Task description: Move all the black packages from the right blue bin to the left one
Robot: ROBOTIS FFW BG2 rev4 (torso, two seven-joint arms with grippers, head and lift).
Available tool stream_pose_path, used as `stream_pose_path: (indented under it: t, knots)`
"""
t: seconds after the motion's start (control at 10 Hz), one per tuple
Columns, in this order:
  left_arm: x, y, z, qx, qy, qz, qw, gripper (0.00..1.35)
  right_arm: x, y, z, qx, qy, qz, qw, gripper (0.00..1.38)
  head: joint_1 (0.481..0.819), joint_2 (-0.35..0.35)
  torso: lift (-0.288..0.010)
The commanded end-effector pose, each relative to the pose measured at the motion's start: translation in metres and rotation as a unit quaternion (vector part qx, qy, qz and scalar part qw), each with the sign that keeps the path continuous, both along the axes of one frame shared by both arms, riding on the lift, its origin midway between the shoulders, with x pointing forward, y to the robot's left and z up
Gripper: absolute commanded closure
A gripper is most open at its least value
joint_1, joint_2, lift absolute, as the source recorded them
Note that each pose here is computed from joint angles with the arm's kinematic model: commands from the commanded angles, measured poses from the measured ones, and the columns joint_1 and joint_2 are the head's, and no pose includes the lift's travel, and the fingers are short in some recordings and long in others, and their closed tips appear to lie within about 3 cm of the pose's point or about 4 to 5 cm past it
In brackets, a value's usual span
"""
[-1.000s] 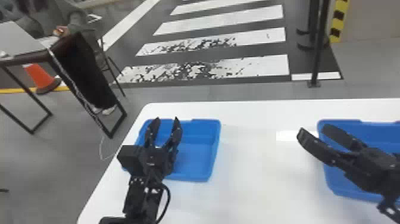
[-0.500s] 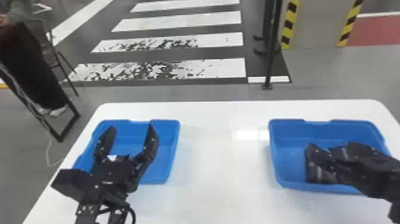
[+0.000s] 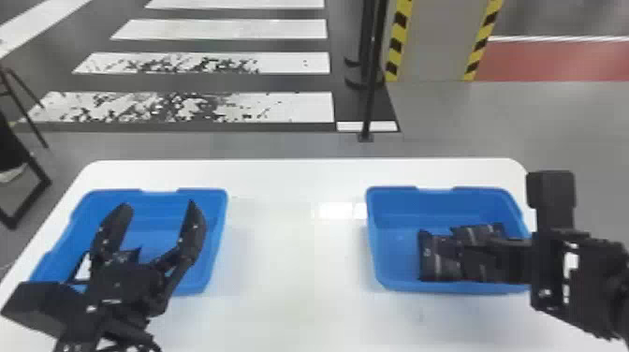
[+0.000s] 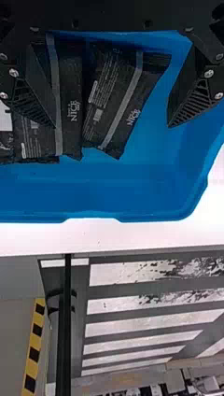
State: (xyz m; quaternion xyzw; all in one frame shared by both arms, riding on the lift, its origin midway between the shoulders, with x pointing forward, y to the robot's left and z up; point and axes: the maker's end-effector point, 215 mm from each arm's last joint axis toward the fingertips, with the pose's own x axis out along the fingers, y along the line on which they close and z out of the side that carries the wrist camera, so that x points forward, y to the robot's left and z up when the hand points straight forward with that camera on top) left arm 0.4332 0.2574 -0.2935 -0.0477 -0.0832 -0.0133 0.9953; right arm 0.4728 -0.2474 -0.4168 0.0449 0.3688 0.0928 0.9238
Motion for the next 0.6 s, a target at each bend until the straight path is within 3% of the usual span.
stream_pose_path:
  t: [0.0, 0.5]
  knots:
    - [-0.001, 0.000, 0.000, 0.000, -0.001, 0.001, 1.0000, 0.15, -0.003, 0.002, -0.018, 0.004, 0.023, 0.001, 1.000, 0.17, 0.695, 0.012, -0.132]
    - [0.000, -0.001, 0.002, 0.000, -0.003, 0.000, 1.0000, 0.15, 0.006, 0.022, -0.040, 0.012, 0.037, 0.011, 0.999, 0.17, 0.695, 0.033, -0.132]
